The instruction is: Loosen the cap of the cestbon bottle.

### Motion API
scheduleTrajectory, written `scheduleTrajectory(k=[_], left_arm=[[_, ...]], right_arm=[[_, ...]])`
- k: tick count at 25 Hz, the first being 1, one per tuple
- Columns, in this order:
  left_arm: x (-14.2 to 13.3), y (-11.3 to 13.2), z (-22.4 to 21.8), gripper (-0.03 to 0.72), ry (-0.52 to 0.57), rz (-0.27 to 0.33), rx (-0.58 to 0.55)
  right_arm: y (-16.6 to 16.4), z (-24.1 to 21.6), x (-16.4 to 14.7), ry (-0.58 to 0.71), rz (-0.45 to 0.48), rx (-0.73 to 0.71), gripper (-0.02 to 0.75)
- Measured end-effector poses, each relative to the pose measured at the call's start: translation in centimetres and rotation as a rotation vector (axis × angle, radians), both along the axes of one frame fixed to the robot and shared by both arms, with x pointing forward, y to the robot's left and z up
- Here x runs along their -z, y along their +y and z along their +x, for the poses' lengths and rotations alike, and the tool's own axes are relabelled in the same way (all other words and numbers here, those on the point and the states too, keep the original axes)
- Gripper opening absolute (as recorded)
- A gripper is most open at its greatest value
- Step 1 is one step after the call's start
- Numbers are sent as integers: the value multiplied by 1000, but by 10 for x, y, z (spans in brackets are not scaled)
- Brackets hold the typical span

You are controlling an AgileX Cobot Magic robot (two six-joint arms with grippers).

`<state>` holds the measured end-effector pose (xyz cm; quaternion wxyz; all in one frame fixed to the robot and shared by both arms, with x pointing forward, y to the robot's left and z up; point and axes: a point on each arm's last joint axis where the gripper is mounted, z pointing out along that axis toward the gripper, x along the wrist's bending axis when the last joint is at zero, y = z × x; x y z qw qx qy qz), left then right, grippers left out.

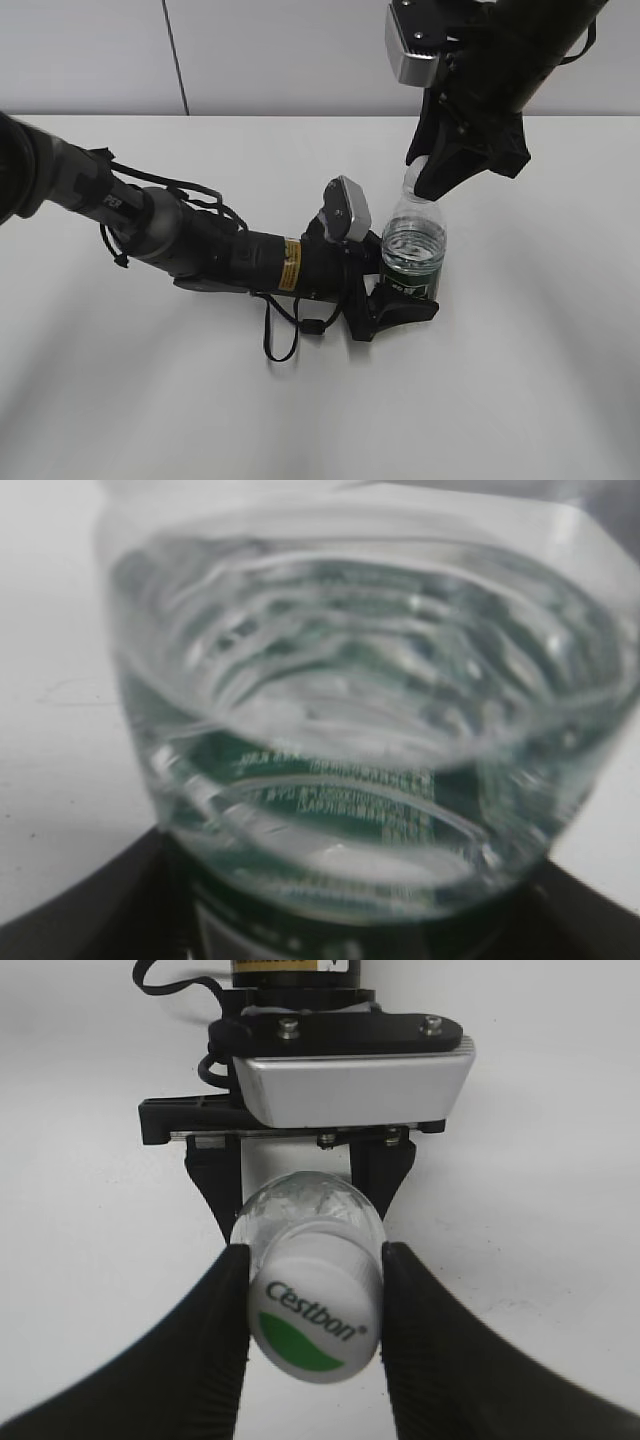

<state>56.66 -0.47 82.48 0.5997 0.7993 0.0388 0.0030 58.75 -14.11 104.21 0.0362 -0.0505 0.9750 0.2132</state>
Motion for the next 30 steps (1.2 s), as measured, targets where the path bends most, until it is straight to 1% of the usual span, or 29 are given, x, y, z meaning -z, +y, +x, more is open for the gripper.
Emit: scheduleTrajectory(k=[15, 23, 30], left_arm=[[0, 0, 0, 543, 0, -6, 4], [-6, -2, 0, 543, -5, -47, 20], [-6, -2, 0, 543, -7, -51, 22]], right_arm=[[1, -1, -1, 3, 12, 3, 306], [-2, -7, -14, -25, 20, 2, 305], [-2, -8, -15, -23, 19, 9, 305]])
